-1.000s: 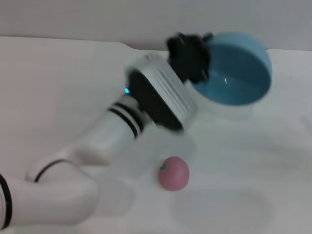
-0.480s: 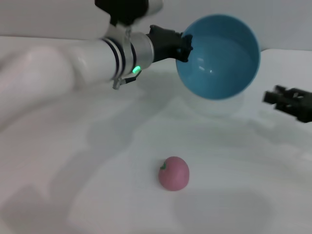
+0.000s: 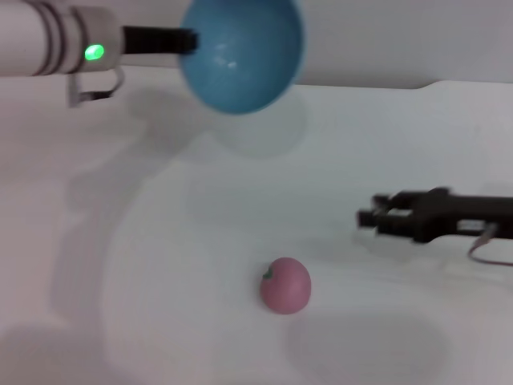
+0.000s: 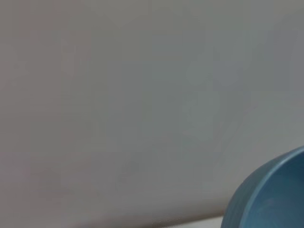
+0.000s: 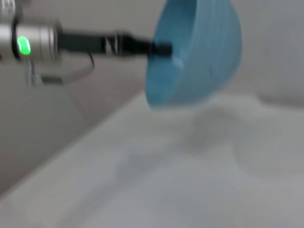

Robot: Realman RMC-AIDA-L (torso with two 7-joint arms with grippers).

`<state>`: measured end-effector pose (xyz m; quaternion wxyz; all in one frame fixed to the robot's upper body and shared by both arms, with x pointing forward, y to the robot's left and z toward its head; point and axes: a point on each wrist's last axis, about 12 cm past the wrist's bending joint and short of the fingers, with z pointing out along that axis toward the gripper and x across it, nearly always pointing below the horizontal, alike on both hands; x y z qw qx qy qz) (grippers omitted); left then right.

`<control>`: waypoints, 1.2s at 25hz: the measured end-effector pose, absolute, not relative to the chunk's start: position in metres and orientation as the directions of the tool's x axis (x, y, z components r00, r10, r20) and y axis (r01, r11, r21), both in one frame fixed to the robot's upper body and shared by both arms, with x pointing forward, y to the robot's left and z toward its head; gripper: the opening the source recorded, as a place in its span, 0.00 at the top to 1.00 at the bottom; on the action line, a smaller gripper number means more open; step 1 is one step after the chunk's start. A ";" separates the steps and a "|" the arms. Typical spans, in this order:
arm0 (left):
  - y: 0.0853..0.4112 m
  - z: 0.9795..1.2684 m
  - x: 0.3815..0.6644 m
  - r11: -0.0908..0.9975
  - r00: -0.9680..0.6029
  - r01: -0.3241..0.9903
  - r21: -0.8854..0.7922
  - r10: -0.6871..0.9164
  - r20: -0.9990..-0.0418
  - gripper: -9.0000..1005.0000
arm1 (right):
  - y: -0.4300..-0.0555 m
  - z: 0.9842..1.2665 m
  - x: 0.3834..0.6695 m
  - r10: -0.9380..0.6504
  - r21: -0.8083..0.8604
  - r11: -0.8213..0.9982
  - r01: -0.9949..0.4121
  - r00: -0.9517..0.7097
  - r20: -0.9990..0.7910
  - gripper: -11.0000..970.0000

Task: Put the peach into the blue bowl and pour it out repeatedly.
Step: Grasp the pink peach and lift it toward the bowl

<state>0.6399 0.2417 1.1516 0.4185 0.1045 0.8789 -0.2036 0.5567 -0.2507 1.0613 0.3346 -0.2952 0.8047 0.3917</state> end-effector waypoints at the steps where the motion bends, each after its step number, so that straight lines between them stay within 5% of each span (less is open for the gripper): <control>1: 0.255 1.149 0.636 0.908 -0.668 0.324 -0.264 0.022 -0.744 0.99 | -0.241 1.057 0.558 -0.259 0.435 0.508 -0.744 -0.613 -0.746 0.44; 8: 0.277 1.150 0.625 0.945 -0.757 0.263 -0.193 0.078 -0.649 0.99 | -0.186 1.043 0.568 -0.473 0.404 0.457 -0.792 -0.601 -0.644 0.44; 15: 0.299 1.159 0.611 0.954 -0.761 0.224 -0.199 0.044 -0.647 0.99 | -0.171 1.047 0.571 -0.489 0.412 0.426 -0.805 -0.588 -0.644 0.45; 30: 0.293 1.166 0.611 0.949 -0.759 0.252 -0.192 0.070 -0.648 0.99 | -0.146 1.034 0.559 -0.545 0.412 0.418 -0.810 -0.586 -0.599 0.51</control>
